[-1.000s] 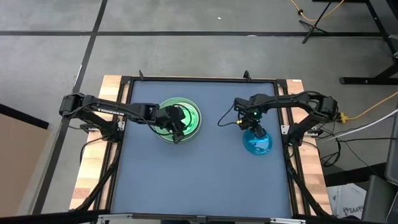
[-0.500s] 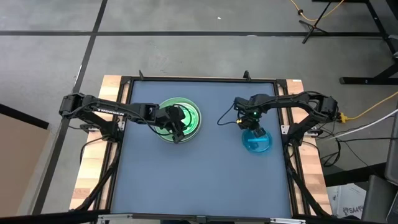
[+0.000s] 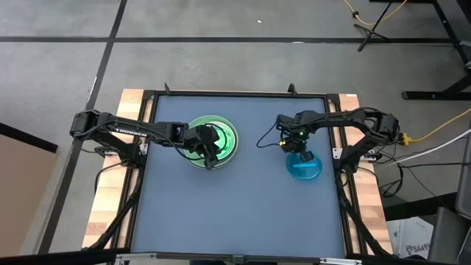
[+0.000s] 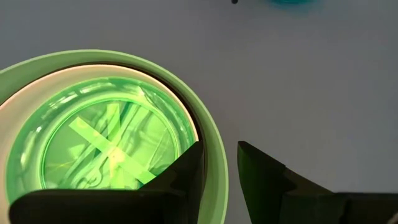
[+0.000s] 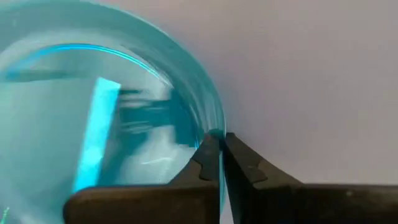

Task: Stack plastic plates
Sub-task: Stack the transparent blue plate on top of the transparent green plate

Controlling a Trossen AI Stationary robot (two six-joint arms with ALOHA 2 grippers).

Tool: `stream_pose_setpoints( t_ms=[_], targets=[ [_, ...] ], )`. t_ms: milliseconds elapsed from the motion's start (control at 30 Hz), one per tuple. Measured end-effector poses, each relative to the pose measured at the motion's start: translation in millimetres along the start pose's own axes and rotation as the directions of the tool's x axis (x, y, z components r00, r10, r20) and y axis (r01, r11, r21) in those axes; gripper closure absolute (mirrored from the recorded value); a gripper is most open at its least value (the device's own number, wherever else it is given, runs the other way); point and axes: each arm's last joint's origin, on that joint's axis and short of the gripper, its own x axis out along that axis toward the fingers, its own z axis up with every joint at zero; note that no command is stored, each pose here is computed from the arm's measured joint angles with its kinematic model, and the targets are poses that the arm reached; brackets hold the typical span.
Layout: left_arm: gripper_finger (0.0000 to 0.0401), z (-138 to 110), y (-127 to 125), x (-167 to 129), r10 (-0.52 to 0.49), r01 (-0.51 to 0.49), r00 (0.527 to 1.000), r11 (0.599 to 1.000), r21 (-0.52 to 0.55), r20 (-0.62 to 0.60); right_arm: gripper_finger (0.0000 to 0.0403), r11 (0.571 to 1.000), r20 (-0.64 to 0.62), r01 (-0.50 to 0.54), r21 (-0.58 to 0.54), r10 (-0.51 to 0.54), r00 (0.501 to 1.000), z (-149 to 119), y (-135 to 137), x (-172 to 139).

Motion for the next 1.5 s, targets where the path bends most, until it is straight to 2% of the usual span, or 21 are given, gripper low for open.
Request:
stream_pose_setpoints(
  t_ms=[433, 667, 1100, 1500],
  targets=[
    [0.0309, -0.5, 0.2, 0.0, 0.002, -0.002, 1.000, 1.000, 0.009, -0.005, 0.0403, 1.000, 0.100, 0.019, -0.019, -0.017, 0.995, 18.3, -10.4, -22.7],
    [0.0309, -2.3, 2.0, -7.3, 0.010, -0.009, 1.000, 0.999, 0.035, -0.022, 0.0403, 0.997, 0.155, 0.071, -0.024, -0.067, 0.986, 29.1, -18.1, -38.0],
    [0.0309, 3.7, 7.4, -69.9, -0.056, 0.036, 0.989, 0.989, 0.144, 0.137, 0.0403, 0.970, 0.321, 0.191, 0.153, -0.232, 0.918, 53.6, -36.5, -67.8],
    [0.0309, -5.9, 17.2, -104.0, -0.047, 0.001, 0.981, 0.972, 0.237, 0.187, 0.0403, 0.934, 0.436, 0.191, 0.301, -0.313, 0.844, 68.3, -46.0, -89.2]
  ],
)
